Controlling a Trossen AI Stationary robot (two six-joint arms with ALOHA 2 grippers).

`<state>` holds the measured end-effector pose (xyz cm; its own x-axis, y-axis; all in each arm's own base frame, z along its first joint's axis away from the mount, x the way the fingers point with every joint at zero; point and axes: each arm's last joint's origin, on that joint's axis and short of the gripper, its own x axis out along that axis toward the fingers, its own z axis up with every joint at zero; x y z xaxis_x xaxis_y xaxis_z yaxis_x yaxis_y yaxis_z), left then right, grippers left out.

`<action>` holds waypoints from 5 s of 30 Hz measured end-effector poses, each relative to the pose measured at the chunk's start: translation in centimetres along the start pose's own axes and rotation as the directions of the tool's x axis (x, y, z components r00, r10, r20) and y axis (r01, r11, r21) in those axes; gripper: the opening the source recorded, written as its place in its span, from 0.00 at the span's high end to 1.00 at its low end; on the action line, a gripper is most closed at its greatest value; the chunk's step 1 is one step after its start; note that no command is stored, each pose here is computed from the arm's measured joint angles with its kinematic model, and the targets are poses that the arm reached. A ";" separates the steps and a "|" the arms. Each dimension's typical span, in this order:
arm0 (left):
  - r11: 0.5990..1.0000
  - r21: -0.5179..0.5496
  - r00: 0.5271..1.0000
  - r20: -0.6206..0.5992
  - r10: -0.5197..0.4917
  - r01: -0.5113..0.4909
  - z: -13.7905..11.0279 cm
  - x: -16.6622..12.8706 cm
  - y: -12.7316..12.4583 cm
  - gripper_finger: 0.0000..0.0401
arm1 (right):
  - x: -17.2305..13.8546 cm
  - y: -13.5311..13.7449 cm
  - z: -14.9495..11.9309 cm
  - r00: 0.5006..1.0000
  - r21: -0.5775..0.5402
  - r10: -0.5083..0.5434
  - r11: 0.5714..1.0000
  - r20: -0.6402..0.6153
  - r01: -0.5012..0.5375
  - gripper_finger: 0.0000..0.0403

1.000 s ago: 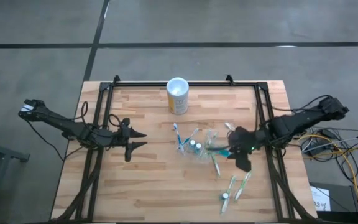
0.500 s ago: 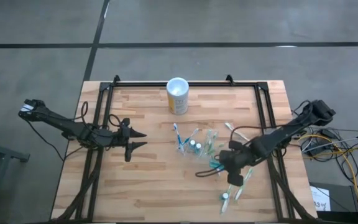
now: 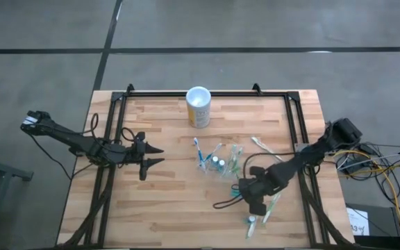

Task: Pick & Place toothbrushing station
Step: Put the blue mouthwash into the middle section of the transparent organizer

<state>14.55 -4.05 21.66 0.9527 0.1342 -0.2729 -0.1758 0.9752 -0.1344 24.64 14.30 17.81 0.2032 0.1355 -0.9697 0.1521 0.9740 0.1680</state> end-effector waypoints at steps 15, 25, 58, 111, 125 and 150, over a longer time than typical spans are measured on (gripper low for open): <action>1.000 0.000 1.000 0.000 0.000 0.000 0.0 0.0 0.0 0.61 | 2.6 0.3 0.2 0.997 0.008 -0.011 1.000 -0.073 0.012 0.74; 1.000 0.000 1.000 0.000 0.000 0.000 0.0 0.0 0.0 0.61 | 3.1 0.3 0.2 0.995 0.039 0.006 0.999 -0.102 -0.002 0.71; 1.000 0.000 1.000 0.000 -0.001 0.001 0.0 0.0 0.0 0.61 | 0.3 1.4 -3.2 0.961 0.220 -0.209 0.961 0.182 0.168 0.46; 1.000 0.000 1.000 0.000 0.000 0.000 0.0 0.0 0.0 0.61 | 5.6 -0.8 -11.9 0.710 -0.141 0.071 0.989 0.700 0.039 0.46; 1.000 0.000 1.000 0.000 0.000 0.000 0.0 0.0 0.0 0.61 | 5.5 -1.0 -10.3 0.751 -0.154 0.090 0.988 0.654 0.016 0.46; 1.000 0.000 1.000 0.000 0.000 0.000 0.0 0.0 0.0 0.61 | 5.7 -1.7 -9.4 0.796 -0.128 0.099 0.991 0.597 -0.028 0.67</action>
<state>14.55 -4.06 21.66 0.9526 0.1339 -0.2730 -0.1756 0.9753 -0.1342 16.47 15.10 10.30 0.7540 0.0962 -0.6498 0.0215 0.9851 0.1708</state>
